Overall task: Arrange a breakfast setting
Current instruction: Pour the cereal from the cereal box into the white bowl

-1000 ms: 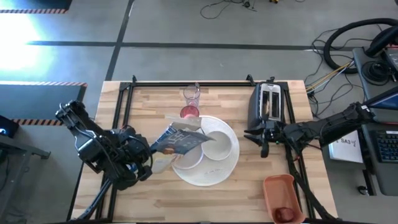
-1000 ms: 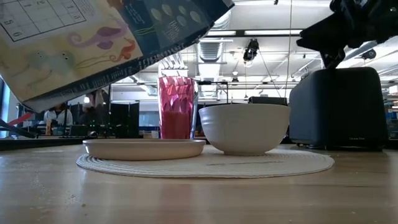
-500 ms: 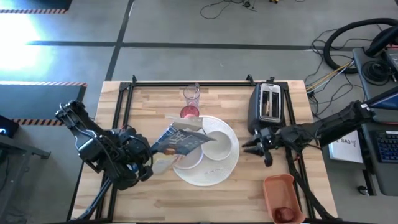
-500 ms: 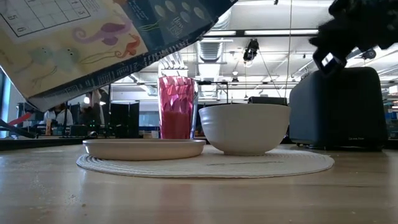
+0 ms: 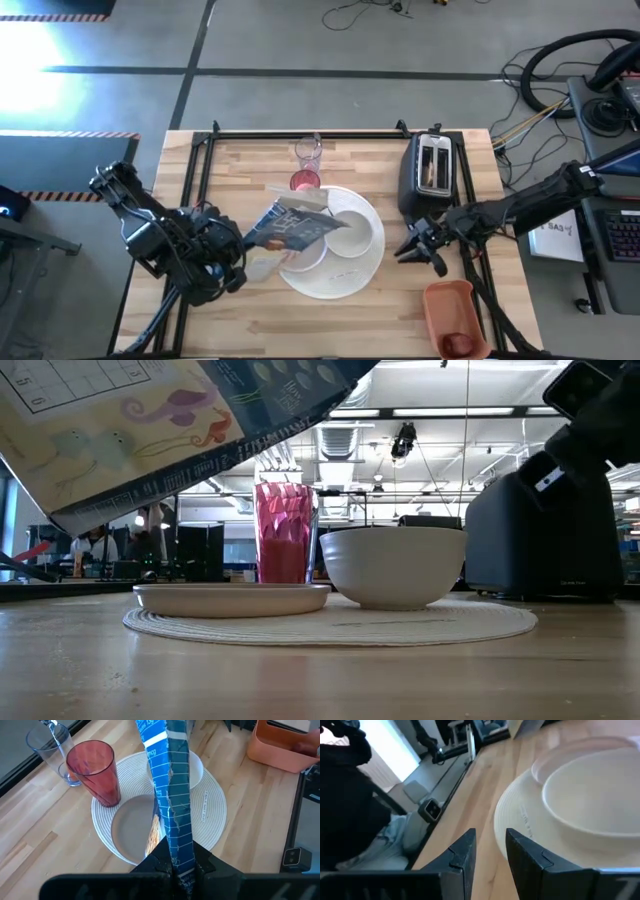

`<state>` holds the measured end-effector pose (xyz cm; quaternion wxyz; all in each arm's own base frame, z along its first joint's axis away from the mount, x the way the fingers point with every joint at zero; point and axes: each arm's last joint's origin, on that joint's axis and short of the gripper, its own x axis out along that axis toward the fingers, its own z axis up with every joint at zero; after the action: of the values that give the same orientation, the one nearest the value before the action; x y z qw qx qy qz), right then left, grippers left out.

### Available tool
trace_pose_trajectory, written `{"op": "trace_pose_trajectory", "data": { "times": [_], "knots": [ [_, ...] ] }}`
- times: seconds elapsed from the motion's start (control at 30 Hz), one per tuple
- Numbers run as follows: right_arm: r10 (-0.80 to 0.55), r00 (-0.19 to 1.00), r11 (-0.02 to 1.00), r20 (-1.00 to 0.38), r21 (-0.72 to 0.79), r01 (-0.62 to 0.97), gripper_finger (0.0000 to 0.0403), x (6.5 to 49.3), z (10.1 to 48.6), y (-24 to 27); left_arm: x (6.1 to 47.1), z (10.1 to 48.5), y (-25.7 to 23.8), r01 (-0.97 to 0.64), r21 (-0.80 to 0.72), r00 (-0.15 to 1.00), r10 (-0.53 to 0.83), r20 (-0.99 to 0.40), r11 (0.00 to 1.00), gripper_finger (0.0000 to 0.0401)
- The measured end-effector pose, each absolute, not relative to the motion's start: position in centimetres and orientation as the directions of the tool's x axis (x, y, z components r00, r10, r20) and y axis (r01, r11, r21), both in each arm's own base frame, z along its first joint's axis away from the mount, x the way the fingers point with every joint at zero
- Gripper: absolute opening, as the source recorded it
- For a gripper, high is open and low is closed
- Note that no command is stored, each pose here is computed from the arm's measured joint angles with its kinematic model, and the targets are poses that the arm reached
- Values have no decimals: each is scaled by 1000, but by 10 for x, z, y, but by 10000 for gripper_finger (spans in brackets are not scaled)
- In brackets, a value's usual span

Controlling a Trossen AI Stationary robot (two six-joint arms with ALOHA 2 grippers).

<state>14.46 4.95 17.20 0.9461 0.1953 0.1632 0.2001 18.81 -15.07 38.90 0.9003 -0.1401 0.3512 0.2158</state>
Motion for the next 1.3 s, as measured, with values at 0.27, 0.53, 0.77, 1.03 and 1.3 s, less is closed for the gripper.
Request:
{"op": "trace_pose_trajectory", "data": {
  "times": [0.27,0.53,0.77,1.03,1.3],
  "knots": [
    [446,848,826,-286,496,-267,95,137,150,48,190,388,-150,-489,-108,656,283,-700,866,0],
    [410,854,814,-320,551,-184,95,132,137,45,202,386,-144,-476,-109,637,257,-726,872,0],
    [382,865,794,-324,594,-129,95,132,137,44,216,380,-139,-474,-85,598,249,-762,876,0],
    [382,866,796,-324,591,-131,95,132,137,44,220,380,-137,-479,-101,600,242,-762,872,0],
    [382,866,796,-324,591,-131,95,132,137,44,228,382,-136,-464,-211,613,140,-778,860,0]
  ]
}}
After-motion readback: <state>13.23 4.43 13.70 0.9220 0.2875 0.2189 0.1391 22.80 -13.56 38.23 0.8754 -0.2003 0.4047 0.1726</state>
